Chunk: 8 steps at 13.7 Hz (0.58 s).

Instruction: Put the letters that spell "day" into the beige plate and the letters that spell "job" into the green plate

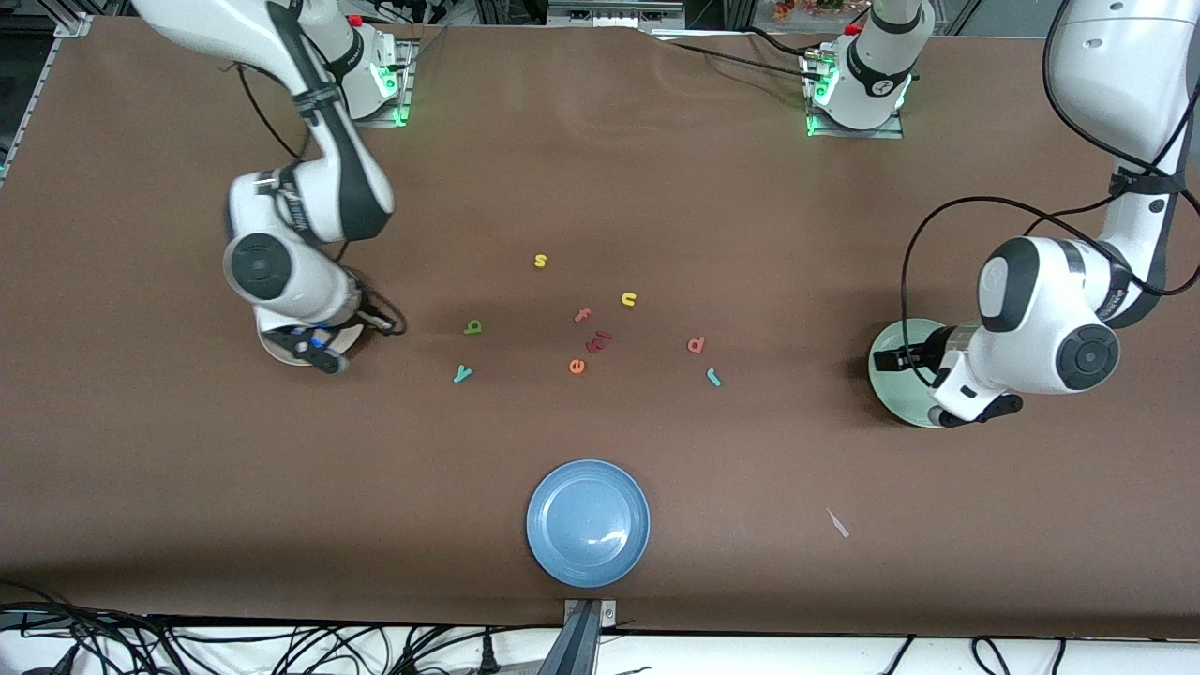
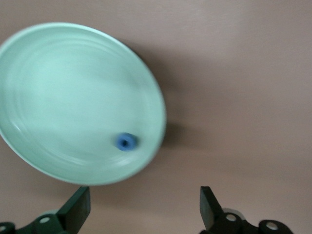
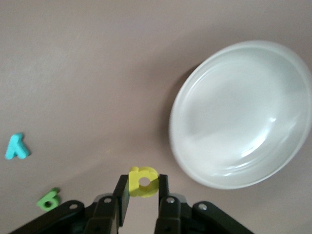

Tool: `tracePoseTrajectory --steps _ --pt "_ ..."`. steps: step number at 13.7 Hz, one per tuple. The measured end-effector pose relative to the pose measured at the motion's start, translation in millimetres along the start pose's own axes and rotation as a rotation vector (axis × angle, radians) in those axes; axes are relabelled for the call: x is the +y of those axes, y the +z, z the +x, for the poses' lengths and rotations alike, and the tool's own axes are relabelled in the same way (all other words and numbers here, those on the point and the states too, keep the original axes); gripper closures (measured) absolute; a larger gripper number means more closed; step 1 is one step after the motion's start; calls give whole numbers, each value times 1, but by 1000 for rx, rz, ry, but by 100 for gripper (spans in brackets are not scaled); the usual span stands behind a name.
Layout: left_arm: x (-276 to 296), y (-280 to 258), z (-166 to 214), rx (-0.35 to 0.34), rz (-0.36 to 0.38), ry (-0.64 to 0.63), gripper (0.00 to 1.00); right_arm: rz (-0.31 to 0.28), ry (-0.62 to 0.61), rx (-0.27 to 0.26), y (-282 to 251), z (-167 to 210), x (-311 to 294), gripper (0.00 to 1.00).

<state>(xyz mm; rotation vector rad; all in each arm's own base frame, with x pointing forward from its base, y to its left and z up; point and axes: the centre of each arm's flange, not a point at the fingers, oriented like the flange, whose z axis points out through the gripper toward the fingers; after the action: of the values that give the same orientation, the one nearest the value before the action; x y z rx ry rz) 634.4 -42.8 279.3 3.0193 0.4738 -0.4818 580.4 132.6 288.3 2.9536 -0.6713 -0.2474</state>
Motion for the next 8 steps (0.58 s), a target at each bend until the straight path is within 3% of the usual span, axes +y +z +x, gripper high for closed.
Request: tracePoseTrajectory --steps 3,5,8 --pt "68 -4 -25 12 -7 -169 0 -25 -102 -11 17 35 48 73" --pt "112 4 -35 21 -4 -279 0 -21 -139 16 55 50 70 73" --pt "171 22 -31 50 -48 -433 0 -24 -153 52 113 43 85 70"
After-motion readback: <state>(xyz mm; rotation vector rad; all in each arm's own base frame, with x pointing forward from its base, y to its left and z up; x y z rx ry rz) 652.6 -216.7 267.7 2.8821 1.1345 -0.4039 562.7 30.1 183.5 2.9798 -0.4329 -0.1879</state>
